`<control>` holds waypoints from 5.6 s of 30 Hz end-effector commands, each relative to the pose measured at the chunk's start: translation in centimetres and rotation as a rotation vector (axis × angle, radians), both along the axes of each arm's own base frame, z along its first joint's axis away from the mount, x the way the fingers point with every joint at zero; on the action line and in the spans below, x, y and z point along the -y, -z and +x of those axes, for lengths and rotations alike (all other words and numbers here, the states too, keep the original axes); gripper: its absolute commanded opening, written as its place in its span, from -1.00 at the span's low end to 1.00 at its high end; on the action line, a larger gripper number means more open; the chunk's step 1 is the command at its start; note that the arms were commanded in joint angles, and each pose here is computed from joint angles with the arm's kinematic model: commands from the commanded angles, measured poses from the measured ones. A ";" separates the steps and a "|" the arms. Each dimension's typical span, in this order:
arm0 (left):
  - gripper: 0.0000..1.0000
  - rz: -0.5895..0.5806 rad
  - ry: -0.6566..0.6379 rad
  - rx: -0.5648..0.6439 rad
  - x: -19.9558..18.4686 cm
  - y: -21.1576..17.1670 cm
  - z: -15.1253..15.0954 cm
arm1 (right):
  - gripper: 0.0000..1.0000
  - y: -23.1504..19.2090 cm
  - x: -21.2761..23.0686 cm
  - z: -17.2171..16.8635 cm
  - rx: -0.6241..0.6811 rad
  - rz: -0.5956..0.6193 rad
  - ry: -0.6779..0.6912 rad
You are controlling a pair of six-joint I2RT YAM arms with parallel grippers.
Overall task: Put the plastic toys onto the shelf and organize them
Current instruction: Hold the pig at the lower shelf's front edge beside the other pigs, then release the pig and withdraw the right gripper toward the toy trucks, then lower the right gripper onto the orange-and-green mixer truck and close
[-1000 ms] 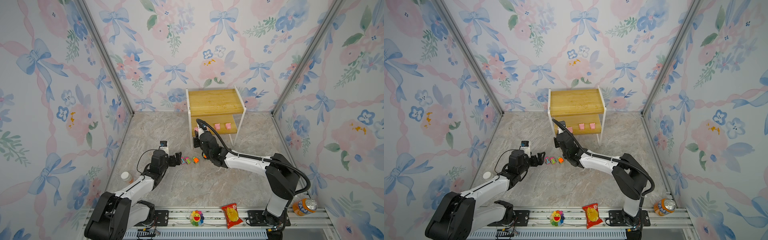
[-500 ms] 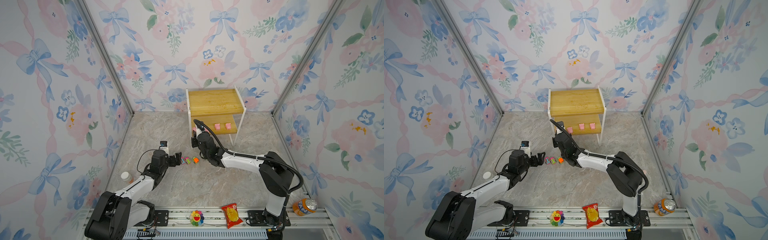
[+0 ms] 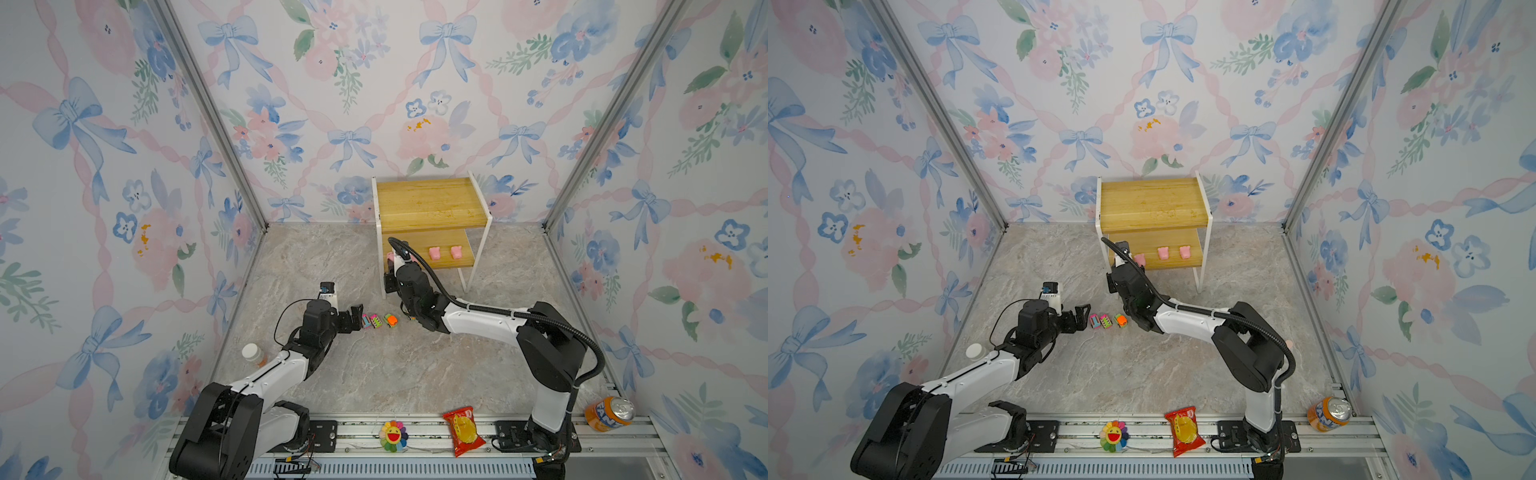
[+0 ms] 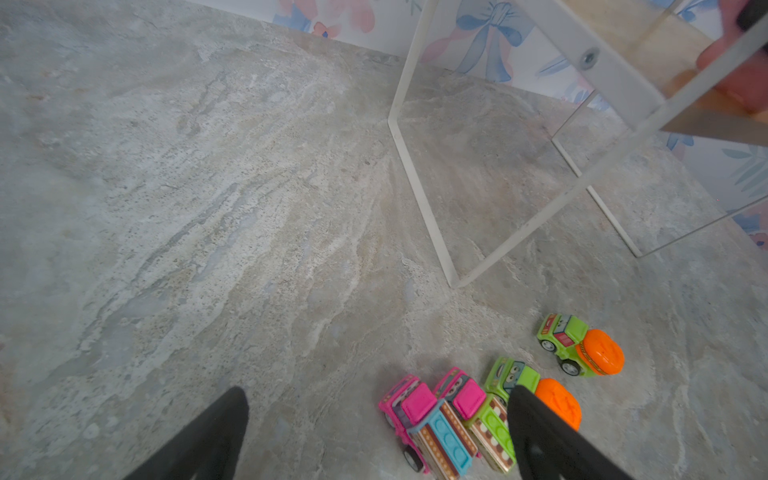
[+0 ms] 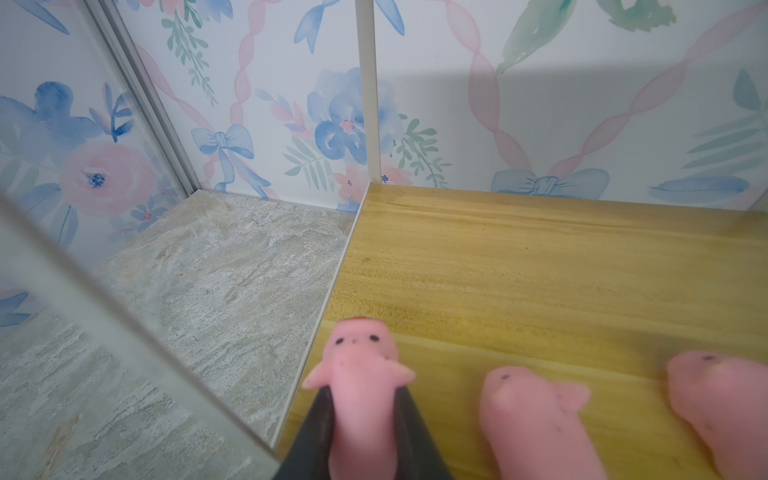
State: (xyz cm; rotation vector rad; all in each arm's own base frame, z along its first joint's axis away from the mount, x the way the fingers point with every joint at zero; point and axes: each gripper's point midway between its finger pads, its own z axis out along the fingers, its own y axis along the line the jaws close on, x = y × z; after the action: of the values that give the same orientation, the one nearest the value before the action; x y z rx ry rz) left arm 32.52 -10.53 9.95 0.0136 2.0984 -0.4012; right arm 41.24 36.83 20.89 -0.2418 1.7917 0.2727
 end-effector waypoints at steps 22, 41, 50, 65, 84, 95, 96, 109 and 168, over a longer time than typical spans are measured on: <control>0.96 0.010 0.005 -0.013 0.1 0.3 0.0 | -0.43 1.3 -0.2 1.0 0.001 -0.022 0.018; 0.96 0.011 0.005 -0.010 0.1 0.2 0.0 | -0.25 1.1 0.1 0.3 0.000 -0.024 0.014; 0.96 0.010 0.008 -0.009 0.2 0.2 0.0 | -0.23 1.0 0.2 -0.7 0.004 -0.043 0.011; 0.96 0.007 0.008 -0.005 0.2 0.1 0.0 | -0.18 2.0 0.1 -3.9 -0.029 -0.109 -0.043; 0.96 0.006 0.017 -0.008 0.3 0.1 -0.1 | 0.09 5.7 9.2 -13.1 -0.355 -0.204 -0.202; 0.96 -0.004 0.020 -0.056 0.9 1.1 0.8 | 0.22 13.5 11.1 -15.7 -0.560 -0.161 -0.316; 0.96 -0.007 0.016 -0.062 0.9 1.2 0.9 | 0.23 13.9 11.1 -15.6 -0.552 -0.156 -0.321; 0.96 0.002 -0.035 -0.094 1.2 2.4 0.3 | 0.27 18.4 12.0 -15.3 -0.589 -0.074 -0.362; 0.96 0.009 -0.043 -0.099 1.9 2.6 0.3 | 0.05 17.7 6.3 -5.1 -0.454 -0.103 -0.455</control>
State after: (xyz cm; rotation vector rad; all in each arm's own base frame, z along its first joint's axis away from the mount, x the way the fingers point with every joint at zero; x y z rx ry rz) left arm 32.61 -12.36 7.16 -0.0335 2.1943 -0.3795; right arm 35.22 30.38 3.21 -0.7230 2.2022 0.6047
